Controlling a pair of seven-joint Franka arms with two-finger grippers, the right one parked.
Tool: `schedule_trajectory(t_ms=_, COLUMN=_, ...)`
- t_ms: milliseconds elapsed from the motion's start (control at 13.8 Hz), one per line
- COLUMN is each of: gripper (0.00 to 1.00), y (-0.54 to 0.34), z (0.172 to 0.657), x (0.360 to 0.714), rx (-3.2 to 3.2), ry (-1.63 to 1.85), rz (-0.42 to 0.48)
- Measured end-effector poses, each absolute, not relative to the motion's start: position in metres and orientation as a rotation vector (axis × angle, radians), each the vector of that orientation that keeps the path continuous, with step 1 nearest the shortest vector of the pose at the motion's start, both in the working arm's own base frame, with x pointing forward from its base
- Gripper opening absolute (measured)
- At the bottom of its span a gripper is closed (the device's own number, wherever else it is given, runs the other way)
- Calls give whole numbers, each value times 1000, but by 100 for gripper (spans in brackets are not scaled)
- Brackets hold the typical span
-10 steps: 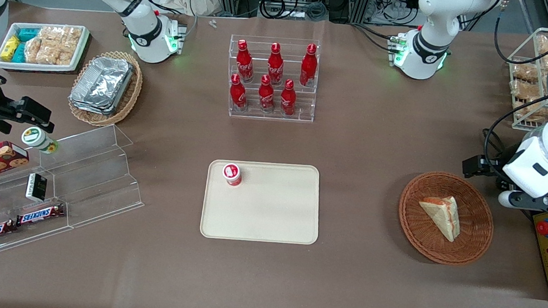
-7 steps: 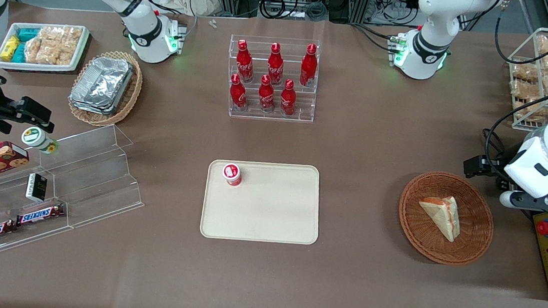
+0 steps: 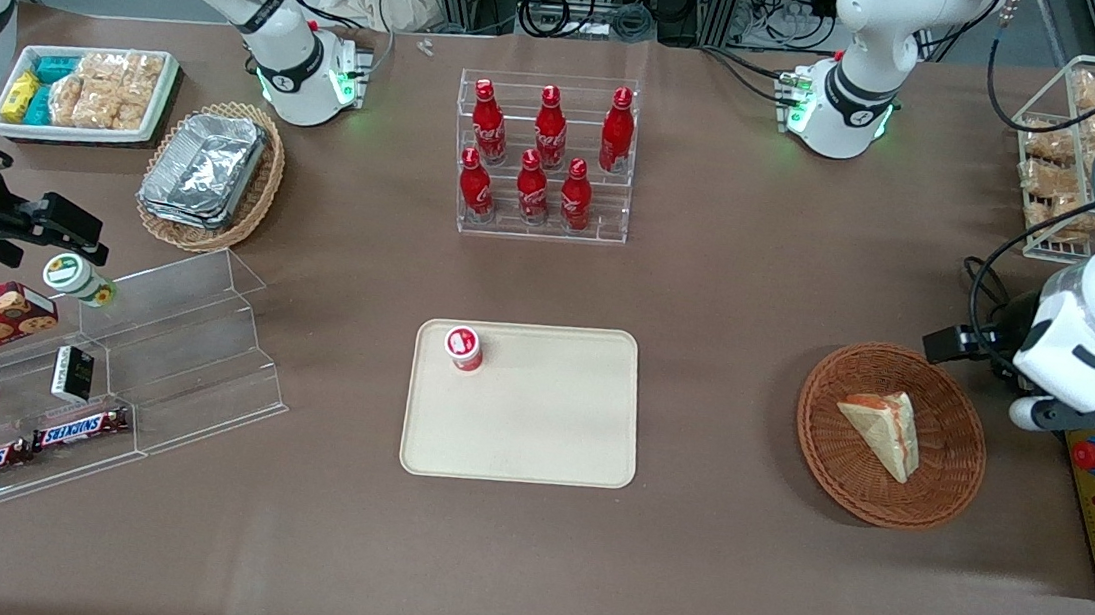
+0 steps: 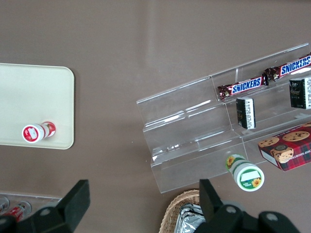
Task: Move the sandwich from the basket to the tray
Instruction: 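Move the left gripper down over the wrapped sandwich in the wicker basket, then close the left gripper on the sandwich's wrapped edge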
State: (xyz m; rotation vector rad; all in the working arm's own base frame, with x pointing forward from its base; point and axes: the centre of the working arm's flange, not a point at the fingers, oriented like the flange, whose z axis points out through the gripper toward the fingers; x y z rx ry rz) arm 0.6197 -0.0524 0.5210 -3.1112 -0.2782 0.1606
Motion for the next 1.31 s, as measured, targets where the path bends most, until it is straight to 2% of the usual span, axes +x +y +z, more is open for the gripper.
schedule_trajectory(t_ms=218, gripper=100, y=-35, z=462, x=636, rx=-3107, ry=-464, rz=172)
schedule_trajectory(t_ms=655, gripper=100, y=-14, z=361, x=626, rx=-3077, ry=-668, rz=22)
schedule_trajectory(t_ms=945, gripper=100, y=-4, z=317, x=609, rx=-3048, ry=-706, rz=-57)
schedule_trajectory(t_ms=1309, gripper=100, y=8, z=284, x=594, rx=-3053, ry=-736, rz=-70)
